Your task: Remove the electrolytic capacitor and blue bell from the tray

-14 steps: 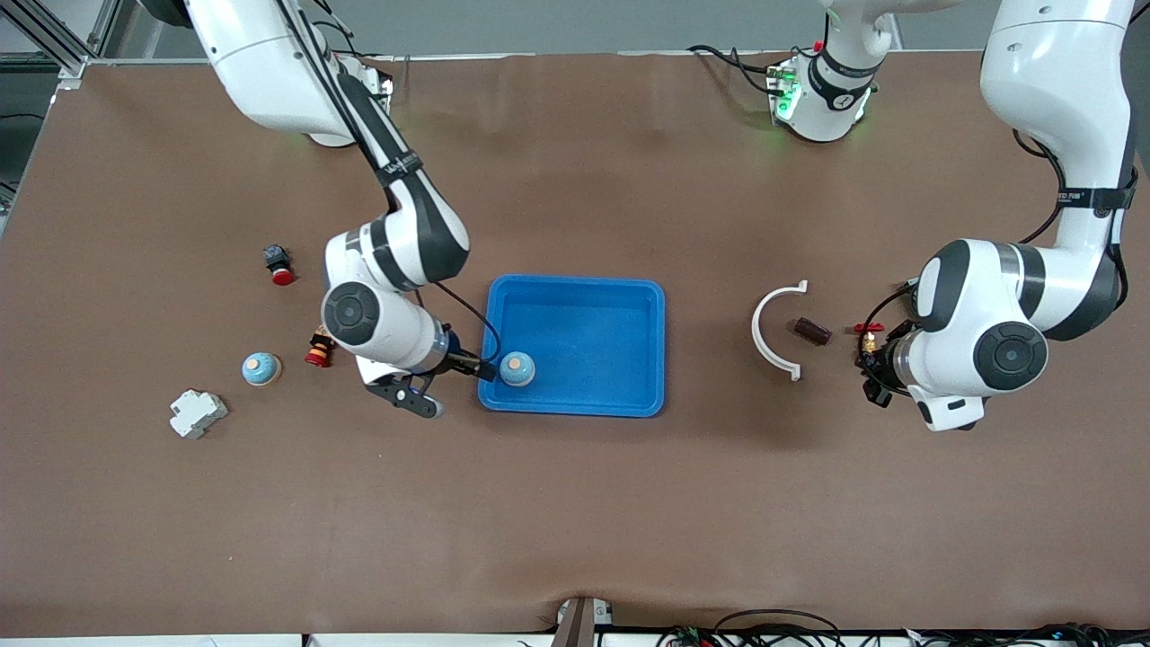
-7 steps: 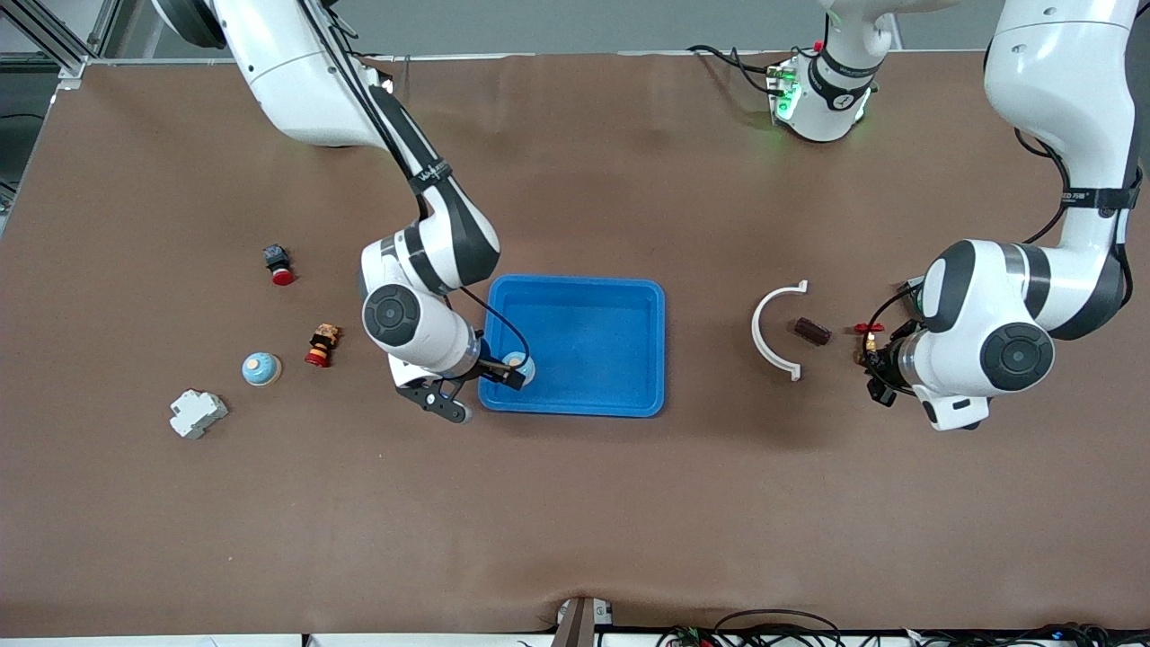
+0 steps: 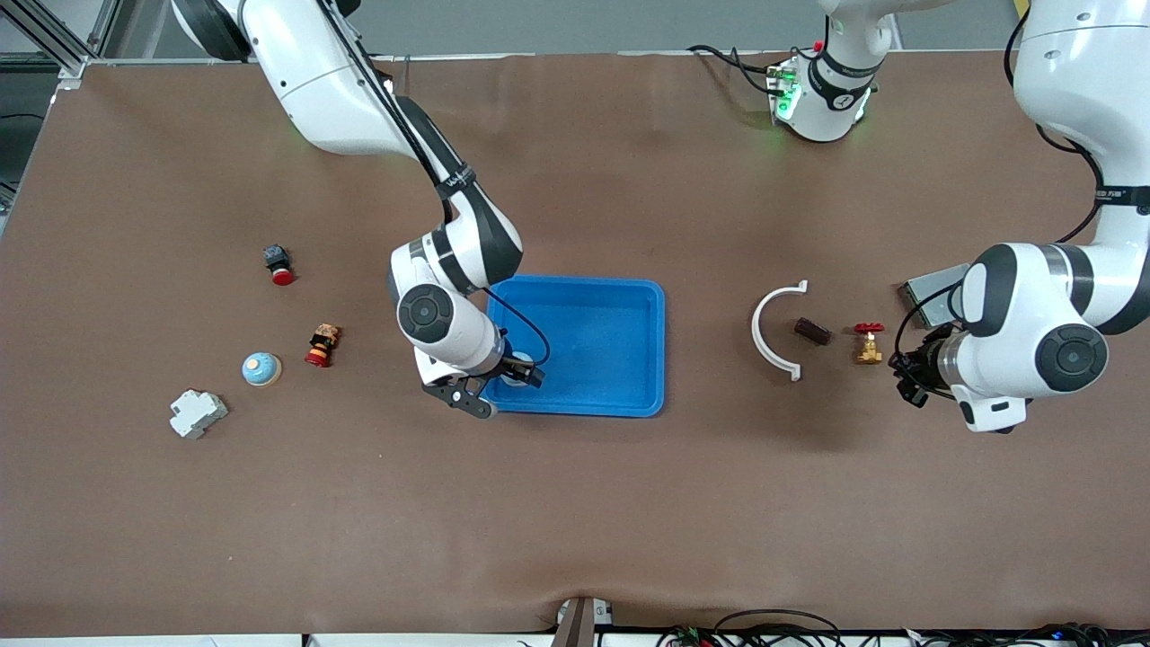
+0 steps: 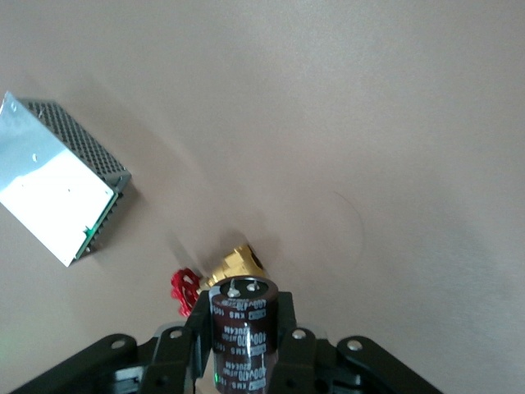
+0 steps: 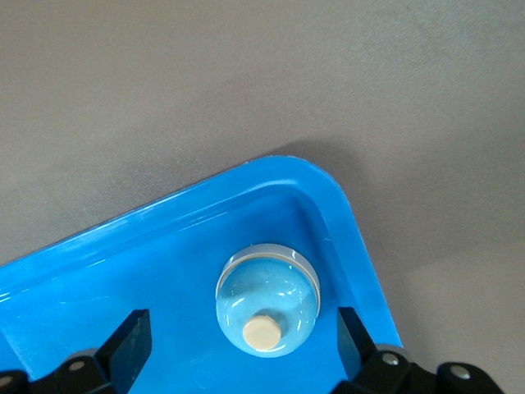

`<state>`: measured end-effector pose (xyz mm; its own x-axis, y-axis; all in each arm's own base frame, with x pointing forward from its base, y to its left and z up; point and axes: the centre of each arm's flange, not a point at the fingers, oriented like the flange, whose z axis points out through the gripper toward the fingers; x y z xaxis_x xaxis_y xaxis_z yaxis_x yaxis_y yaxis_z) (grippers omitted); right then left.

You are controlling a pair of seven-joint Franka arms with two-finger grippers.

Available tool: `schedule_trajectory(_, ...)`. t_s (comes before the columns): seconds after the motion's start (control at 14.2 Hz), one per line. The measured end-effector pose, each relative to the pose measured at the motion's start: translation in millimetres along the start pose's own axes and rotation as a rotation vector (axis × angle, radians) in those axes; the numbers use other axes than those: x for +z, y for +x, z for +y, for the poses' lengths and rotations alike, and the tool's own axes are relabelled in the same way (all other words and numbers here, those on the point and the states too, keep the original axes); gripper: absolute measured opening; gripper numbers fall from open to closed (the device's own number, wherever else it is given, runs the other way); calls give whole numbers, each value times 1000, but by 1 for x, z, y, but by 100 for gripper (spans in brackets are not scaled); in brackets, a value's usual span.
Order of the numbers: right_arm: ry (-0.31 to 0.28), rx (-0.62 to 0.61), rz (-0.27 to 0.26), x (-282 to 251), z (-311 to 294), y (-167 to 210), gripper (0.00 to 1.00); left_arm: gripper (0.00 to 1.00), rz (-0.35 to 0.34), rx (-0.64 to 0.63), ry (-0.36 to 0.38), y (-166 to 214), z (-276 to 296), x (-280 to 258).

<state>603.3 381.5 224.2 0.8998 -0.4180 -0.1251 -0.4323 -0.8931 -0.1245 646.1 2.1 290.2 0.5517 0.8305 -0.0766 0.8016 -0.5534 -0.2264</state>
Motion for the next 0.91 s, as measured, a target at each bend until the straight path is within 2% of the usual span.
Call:
schedule_trajectory(0.28, -14, -18, -3, 9, -3, -8, 100, 34, 3, 49, -24, 13, -5, 17)
schedule_trajectory(0.7, -56, -42, 2, 30, 0, -10, 100, 34, 17, 115, -95, 48, -32, 74)
schedule_trajectory(0.91, -63, -49, 0, 35, -1, -13, 100, 34, 20, 139, -107, 48, -38, 90)
